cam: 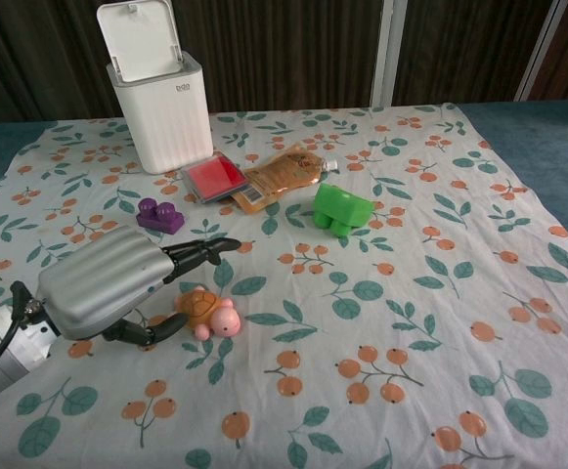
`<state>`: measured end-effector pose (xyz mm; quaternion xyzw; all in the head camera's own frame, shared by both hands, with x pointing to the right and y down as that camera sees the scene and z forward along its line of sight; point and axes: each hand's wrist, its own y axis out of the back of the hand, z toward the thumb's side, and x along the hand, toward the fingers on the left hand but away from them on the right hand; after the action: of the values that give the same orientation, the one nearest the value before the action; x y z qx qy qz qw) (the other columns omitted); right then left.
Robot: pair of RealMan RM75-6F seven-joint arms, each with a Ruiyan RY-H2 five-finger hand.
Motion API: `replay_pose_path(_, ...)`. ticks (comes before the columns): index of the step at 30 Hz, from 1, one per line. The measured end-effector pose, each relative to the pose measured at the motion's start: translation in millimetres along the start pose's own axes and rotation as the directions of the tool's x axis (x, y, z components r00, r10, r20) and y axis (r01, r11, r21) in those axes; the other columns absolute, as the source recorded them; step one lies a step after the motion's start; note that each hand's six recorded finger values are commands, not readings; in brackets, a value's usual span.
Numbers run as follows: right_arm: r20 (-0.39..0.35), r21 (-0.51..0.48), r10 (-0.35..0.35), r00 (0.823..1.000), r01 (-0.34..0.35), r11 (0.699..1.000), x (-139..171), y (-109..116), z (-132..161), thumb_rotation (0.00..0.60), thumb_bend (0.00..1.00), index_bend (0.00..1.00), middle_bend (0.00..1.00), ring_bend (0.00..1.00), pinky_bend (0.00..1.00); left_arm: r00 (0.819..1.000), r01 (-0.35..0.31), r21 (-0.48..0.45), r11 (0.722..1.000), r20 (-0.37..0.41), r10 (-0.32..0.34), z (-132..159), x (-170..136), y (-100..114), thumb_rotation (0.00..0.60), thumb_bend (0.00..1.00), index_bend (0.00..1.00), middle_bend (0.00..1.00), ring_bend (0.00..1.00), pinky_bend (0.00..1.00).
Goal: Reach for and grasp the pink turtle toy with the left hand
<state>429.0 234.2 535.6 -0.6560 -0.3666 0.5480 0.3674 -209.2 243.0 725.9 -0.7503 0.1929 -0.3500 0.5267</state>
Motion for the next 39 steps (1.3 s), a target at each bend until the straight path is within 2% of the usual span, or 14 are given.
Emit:
replay_pose_path(6,0.009,0.001,0.003,1.000,-0.003,1.000,-1.2,-1.3,-0.6,0.600,0.21,0.00,0.00,0.00,0.00,1.000,0.022,0.024,0.999,0.008,-0.022,-0.7,1.4,-6.1,0.600,0.39,0.27,0.30,1.00,1.00)
replay_pose_path(8,0.013,0.002,0.005,1.000,-0.005,1.000,-1.7,-2.1,-1.1,0.600,0.21,0.00,0.00,0.00,0.00,0.999,0.038,0.026,0.999,0.010,-0.038,-0.8,2.8,-10.5,0.600,0.39,0.32,0.36,1.00,1.00)
replay_pose_path(11,0.017,0.004,0.012,1.000,-0.012,1.000,-2.4,-3.5,-1.5,0.600,0.21,0.00,0.00,0.00,0.00,0.999,0.028,0.011,1.000,0.016,-0.028,0.9,4.7,-10.6,0.600,0.39,0.46,0.51,1.00,1.00)
replay_pose_path(14,0.019,0.004,0.009,1.000,-0.009,1.000,-2.8,-2.6,-1.9,0.600,0.21,0.00,0.00,0.00,0.00,1.000,0.002,0.018,1.000,0.025,-0.002,0.5,6.3,-8.9,0.600,0.39,0.70,0.72,1.00,1.00)
replay_pose_path(17,0.020,0.004,0.009,1.000,-0.009,1.000,-2.4,-2.0,-2.3,0.600,0.21,0.00,0.00,0.00,0.00,0.999,-0.025,0.004,1.000,0.029,0.025,0.9,7.9,-7.9,0.600,0.40,0.83,0.82,1.00,1.00)
replay_pose_path(24,0.016,0.003,0.009,1.000,-0.009,1.000,-0.8,-0.8,-2.0,0.600,0.21,0.00,0.00,0.00,0.00,0.997,-0.076,0.003,0.997,0.027,0.076,2.6,10.7,-6.6,0.600,0.41,0.88,0.88,1.00,1.00)
replay_pose_path(26,0.017,0.002,0.008,1.000,-0.008,1.000,-0.7,-0.5,-2.2,0.600,0.21,0.00,0.00,0.00,0.00,0.996,-0.083,-0.007,0.996,0.026,0.084,4.3,11.2,-6.9,0.600,0.41,0.87,0.86,1.00,1.00)
replay_pose_path(27,0.016,0.002,0.009,1.000,-0.009,1.000,-0.6,-0.4,-2.2,0.600,0.21,0.00,0.00,0.00,0.00,0.996,-0.083,-0.013,0.996,0.026,0.083,4.8,11.1,-7.3,0.600,0.41,0.83,0.82,1.00,1.00)
replay_pose_path(28,0.016,0.002,0.009,1.000,-0.009,1.000,-0.5,-0.3,-2.1,0.600,0.21,0.00,0.00,0.00,0.00,0.996,-0.078,-0.015,0.997,0.029,0.079,5.0,10.9,-8.4,0.600,0.41,0.72,0.74,1.00,1.00)
replay_pose_path(31,0.016,0.001,0.009,1.000,-0.009,1.000,-0.4,-0.2,-2.3,0.600,0.21,0.00,0.00,0.00,0.00,0.998,-0.061,0.002,0.998,0.036,0.061,4.0,10.6,-11.8,0.600,0.41,0.29,0.40,1.00,1.00)
replay_pose_path(33,0.017,0.001,0.009,1.000,-0.009,1.000,-0.6,0.0,-2.6,0.600,0.21,0.00,0.00,0.00,0.00,0.998,-0.049,0.008,0.999,0.033,0.048,3.0,10.4,-13.5,0.600,0.40,0.09,0.25,0.99,1.00)
replay_pose_path(34,0.017,0.001,0.009,1.000,-0.009,1.000,-0.6,-0.1,-2.6,0.600,0.21,0.00,0.00,0.00,0.00,0.999,-0.042,0.003,0.999,0.031,0.042,3.1,10.3,-14.1,0.600,0.40,0.02,0.20,0.99,1.00)
replay_pose_path(39,0.009,0.000,0.015,1.000,-0.015,1.000,0.0,-0.8,-1.2,0.600,0.21,0.00,0.00,0.00,0.00,0.999,-0.031,-0.063,0.998,0.032,0.033,7.7,9.0,-9.3,0.600,0.38,0.00,0.13,1.00,1.00)
